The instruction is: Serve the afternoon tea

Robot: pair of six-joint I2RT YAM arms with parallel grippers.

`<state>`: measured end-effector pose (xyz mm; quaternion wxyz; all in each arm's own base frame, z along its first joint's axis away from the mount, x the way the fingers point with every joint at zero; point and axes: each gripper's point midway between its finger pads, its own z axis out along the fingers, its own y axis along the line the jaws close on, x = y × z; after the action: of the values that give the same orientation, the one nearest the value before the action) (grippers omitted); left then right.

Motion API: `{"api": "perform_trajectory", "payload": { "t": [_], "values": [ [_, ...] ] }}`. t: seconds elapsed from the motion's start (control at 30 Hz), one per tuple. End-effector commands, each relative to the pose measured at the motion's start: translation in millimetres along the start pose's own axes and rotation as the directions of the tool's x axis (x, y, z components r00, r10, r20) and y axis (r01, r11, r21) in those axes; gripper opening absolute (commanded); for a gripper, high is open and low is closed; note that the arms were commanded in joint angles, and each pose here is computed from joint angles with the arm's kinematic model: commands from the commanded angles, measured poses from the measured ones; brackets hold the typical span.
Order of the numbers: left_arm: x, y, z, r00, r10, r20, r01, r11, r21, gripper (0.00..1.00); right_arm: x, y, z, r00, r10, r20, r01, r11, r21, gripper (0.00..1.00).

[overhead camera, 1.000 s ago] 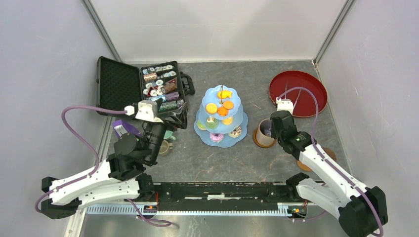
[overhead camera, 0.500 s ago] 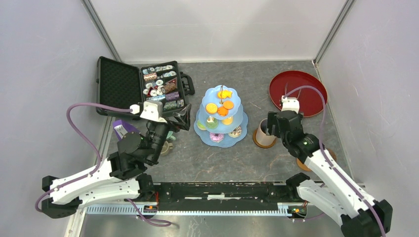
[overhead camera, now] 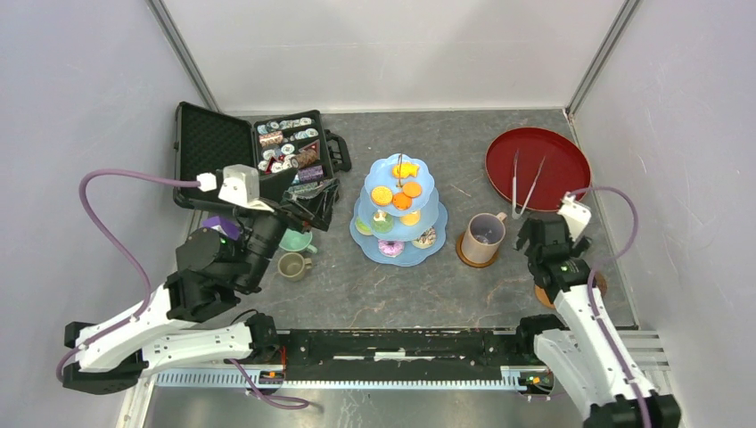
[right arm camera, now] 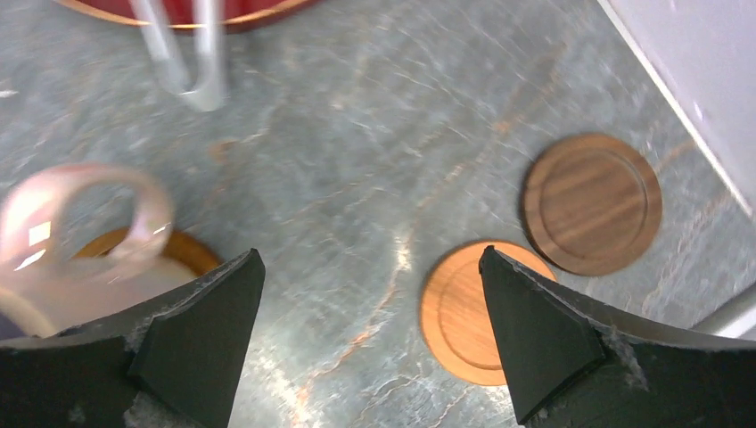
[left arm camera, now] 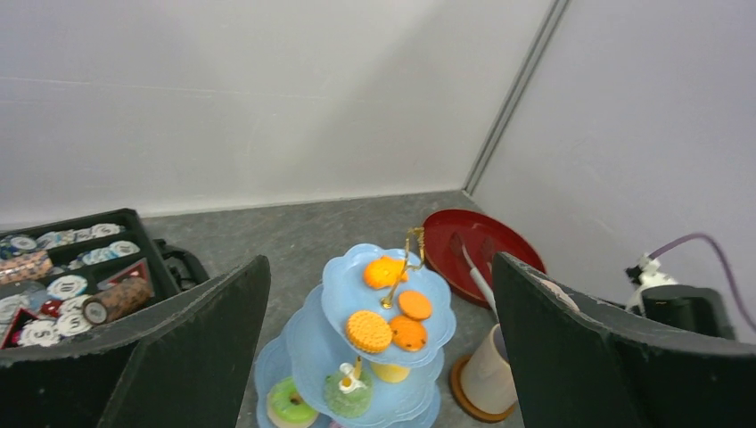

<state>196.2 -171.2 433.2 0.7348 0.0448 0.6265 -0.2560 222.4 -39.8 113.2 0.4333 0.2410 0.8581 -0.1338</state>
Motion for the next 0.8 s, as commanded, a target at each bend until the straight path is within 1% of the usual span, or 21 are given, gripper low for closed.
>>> {"api": "perform_trajectory", "payload": {
  "t": [0.0,0.13,0.23,0.37,0.5,0.57,0.67,0.77],
  "values": [
    [-16,-17,-3,0.992,-0.122,-0.013,0.123,0.990,0.072,1.00,13,-24,21,0.983,0.178,-0.037,-0.176,0.983,0.051,0.97],
    [-17,-26,3,0.994,-0.106,-0.025,0.108,0.990,0.087,1.00,41,-55,28,0.953,0.292,-0.083,-0.274,0.946,0.172,0.91],
    [-16,-30,7,0.995,-0.096,-0.025,0.098,0.991,0.092,1.00,65,-63,33,0.926,0.356,-0.122,-0.324,0.919,0.224,0.89],
    [-11,-33,9,0.997,-0.071,-0.022,0.073,0.992,0.099,1.00,82,-71,38,0.914,0.380,-0.141,-0.333,0.902,0.274,0.89],
    [-5,-27,9,0.999,-0.029,-0.019,0.030,0.996,0.080,1.00,87,-63,41,0.910,0.383,-0.158,-0.342,0.910,0.233,0.88],
    [-1,-24,9,1.000,-0.019,-0.013,0.020,0.997,0.072,1.00,91,-49,45,0.908,0.377,-0.183,-0.352,0.923,0.155,0.87],
    [5,-23,9,1.000,-0.004,-0.013,0.005,0.998,0.070,1.00,96,-30,48,0.899,0.376,-0.226,-0.372,0.926,0.061,0.81],
    [13,-20,9,1.000,0.020,-0.024,-0.018,0.998,0.064,1.00,100,-19,51,0.891,0.381,-0.248,-0.391,0.920,0.007,0.76]
  ]
}}
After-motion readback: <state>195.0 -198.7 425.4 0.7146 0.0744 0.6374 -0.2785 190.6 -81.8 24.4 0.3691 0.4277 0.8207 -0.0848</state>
